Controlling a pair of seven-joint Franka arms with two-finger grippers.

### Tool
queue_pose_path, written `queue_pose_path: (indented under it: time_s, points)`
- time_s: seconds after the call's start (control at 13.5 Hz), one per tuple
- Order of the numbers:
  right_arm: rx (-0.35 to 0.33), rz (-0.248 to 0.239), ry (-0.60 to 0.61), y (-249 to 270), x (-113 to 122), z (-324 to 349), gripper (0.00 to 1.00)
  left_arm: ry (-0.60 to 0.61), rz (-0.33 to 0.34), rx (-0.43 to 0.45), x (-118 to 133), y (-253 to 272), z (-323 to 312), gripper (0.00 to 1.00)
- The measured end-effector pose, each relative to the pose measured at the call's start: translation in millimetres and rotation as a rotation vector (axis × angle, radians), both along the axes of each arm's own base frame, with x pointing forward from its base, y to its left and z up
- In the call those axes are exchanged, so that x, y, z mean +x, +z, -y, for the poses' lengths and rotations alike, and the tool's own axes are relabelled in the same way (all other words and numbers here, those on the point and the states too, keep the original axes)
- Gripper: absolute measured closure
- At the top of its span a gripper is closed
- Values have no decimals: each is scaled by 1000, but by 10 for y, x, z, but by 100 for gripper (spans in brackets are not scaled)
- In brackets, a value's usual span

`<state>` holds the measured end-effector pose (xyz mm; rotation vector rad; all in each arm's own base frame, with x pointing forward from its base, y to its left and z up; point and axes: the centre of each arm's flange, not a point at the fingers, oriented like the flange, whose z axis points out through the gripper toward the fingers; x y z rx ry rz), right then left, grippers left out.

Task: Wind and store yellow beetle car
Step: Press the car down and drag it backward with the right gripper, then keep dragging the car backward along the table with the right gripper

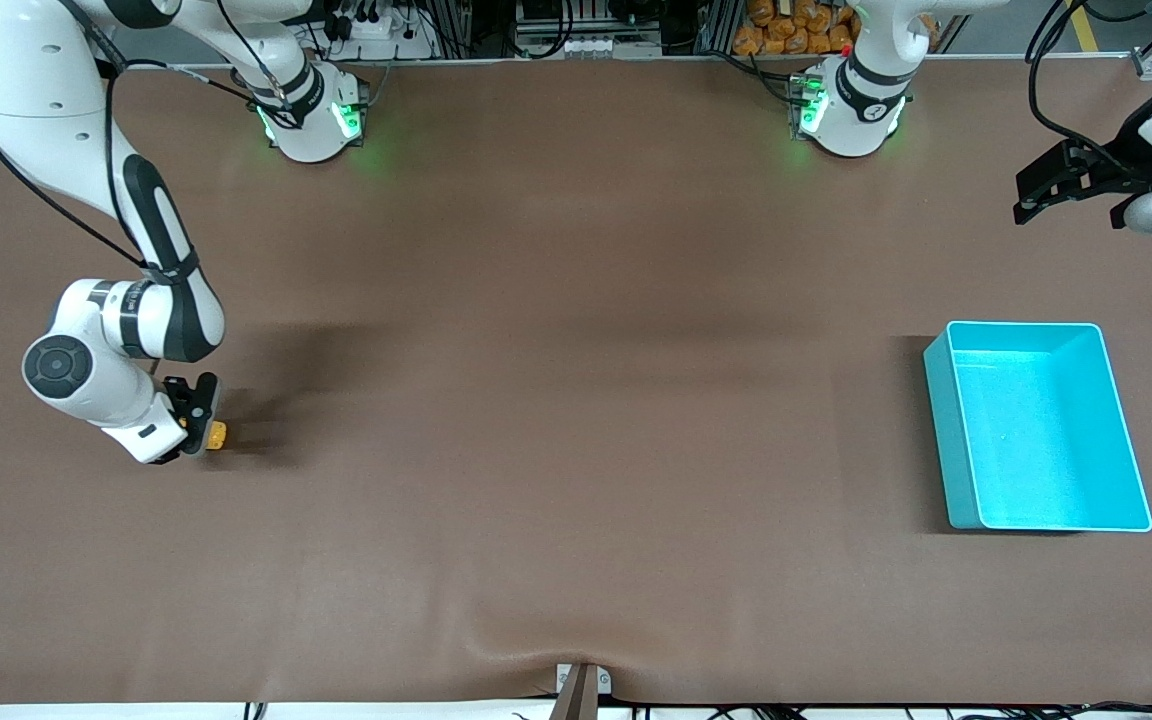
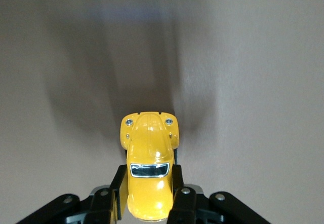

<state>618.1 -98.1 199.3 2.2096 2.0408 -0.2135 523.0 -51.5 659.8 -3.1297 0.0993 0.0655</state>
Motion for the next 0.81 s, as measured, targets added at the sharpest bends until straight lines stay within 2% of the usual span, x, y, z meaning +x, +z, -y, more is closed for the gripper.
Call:
queue_pose_path:
  time_s: [0.81]
  points:
    - [-4,0,-35,1,-44,581,62,0,0,0,0,0,0,0]
